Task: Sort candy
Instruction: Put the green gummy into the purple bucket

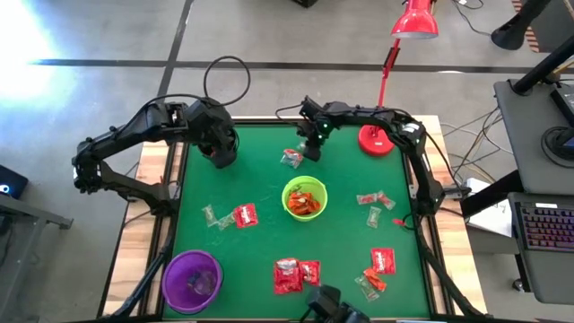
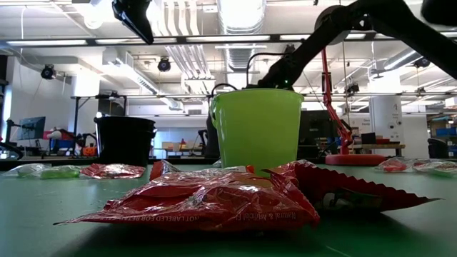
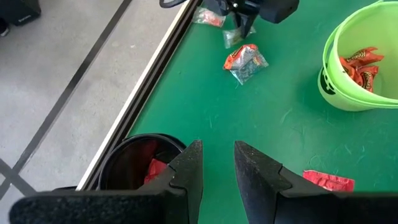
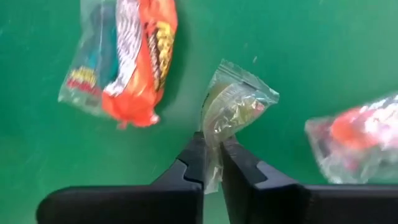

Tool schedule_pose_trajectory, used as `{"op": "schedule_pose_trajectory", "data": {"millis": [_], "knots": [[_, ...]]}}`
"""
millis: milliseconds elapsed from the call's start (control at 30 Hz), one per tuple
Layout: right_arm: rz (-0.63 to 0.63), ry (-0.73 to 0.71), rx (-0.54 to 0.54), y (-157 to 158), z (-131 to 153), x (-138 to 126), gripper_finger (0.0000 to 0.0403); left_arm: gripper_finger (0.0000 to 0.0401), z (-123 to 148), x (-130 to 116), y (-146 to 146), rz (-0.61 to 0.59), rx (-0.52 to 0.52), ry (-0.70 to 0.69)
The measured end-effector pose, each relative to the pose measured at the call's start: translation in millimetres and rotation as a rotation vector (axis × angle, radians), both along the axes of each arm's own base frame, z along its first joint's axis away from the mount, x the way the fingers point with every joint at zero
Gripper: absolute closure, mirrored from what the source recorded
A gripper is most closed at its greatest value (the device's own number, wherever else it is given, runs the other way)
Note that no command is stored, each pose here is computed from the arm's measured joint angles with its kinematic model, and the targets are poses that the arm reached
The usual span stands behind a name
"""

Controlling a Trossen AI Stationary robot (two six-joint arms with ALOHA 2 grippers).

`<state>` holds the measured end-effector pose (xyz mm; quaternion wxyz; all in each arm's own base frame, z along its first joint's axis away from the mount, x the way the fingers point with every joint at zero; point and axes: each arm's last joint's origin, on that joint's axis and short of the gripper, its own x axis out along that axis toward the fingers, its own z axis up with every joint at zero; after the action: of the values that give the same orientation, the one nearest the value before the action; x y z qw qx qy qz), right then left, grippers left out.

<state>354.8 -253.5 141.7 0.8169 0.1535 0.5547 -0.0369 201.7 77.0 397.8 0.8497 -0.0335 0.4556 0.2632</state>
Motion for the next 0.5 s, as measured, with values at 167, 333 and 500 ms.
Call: {"op": "schedule_pose_trajectory", "data": {"millis": [167,333,500], "knots": [[0.0,0.033,0.022,0.2,14.7,-0.4,0.0389,0.0326,-0.1,-0.1,-0.1,0.007,-0.005,-0.003],[0.009,-0.009,-0.011,-4.5,42.7,6.0,0.039,0.0326,0.0,-0.1,0.0,0.014,-0.008,-0.007],[0.027,-0.036,-0.036,-6.6,71.9,10.5,0.039,0.0326,-0.8,-1.0,-0.4,0.014,-0.013,0.006]]}}
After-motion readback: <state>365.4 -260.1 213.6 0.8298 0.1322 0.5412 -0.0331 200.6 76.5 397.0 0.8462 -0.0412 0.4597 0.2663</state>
